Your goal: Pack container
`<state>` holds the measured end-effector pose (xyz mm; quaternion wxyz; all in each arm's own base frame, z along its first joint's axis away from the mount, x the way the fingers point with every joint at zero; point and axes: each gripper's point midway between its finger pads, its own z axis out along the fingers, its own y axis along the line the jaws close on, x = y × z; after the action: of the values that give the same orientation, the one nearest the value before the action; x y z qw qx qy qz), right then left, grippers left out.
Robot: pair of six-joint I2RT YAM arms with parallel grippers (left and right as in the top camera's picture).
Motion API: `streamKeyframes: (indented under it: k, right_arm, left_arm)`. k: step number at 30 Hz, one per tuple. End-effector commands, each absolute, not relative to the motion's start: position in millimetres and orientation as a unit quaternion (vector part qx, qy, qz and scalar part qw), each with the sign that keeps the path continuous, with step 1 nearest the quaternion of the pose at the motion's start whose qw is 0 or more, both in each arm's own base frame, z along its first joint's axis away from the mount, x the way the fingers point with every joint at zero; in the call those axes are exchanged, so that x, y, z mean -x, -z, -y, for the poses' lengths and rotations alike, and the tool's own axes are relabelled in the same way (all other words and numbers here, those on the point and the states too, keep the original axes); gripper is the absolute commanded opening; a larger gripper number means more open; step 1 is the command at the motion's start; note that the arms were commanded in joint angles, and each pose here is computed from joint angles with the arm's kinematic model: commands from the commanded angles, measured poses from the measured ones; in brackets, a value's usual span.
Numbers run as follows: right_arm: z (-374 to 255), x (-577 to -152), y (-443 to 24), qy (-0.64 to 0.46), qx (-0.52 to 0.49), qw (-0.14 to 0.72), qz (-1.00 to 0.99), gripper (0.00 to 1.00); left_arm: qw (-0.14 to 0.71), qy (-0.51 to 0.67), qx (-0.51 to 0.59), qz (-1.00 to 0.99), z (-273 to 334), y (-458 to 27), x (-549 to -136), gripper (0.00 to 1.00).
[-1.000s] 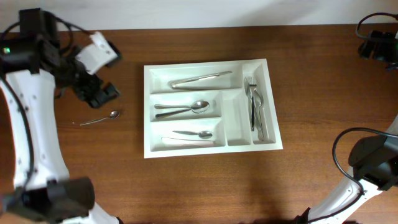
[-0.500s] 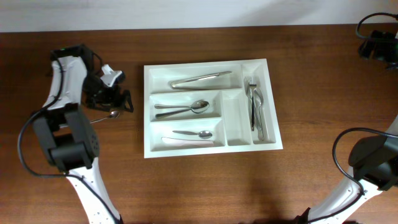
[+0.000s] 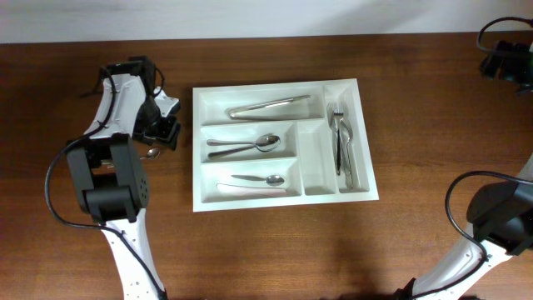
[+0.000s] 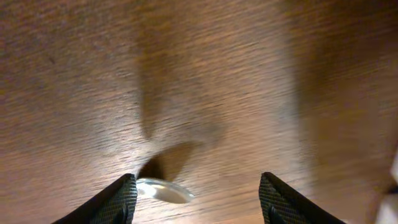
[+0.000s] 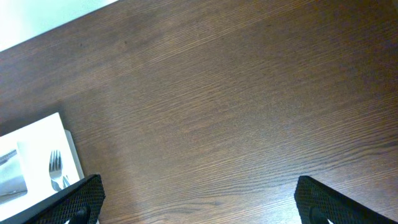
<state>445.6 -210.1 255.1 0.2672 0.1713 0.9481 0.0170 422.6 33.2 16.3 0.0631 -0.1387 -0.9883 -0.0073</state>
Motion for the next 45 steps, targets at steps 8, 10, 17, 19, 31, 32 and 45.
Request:
streamKeyframes:
  k: [8, 10, 17, 19, 31, 32, 45]
  right_arm:
    - [211, -444, -257, -0.015, -0.176, 0.268, -0.947, 0.99]
    - [211, -444, -257, -0.015, -0.176, 0.268, -0.947, 0.99]
    - [211, -444, -257, -0.015, -0.176, 0.268, -0.947, 0.99]
    - [211, -444, -257, -0.015, -0.176, 0.268, -0.947, 0.99]
    - [211, -444, -257, -0.015, -0.176, 0.268, -0.947, 0.99]
    - [211, -444, -257, -0.015, -0.176, 0.268, -0.947, 0.99]
    - [211, -444, -257, -0.015, -0.176, 0.268, -0.947, 0.99]
  left_arm:
    - [0.101, 0.063, 0.237, 0.964, -56, 6, -408, 0.40]
    - [0.102, 0.061, 0.261, 0.958, -56, 11, -408, 0.30]
    - [0.089, 0.065, 0.266, 0.958, -56, 23, -411, 0.10]
    - [0.090, 0.065, 0.266, 0.957, -56, 23, -410, 0.02]
    - [0.108, 0.088, 0.269, 0.953, -65, 21, -405, 0.02]
    - [0.112, 0.091, 0.269, 0.952, -66, 20, -404, 0.02]
    - [0.054, 0.112, 0.320, 0.939, -61, -87, -424, 0.01]
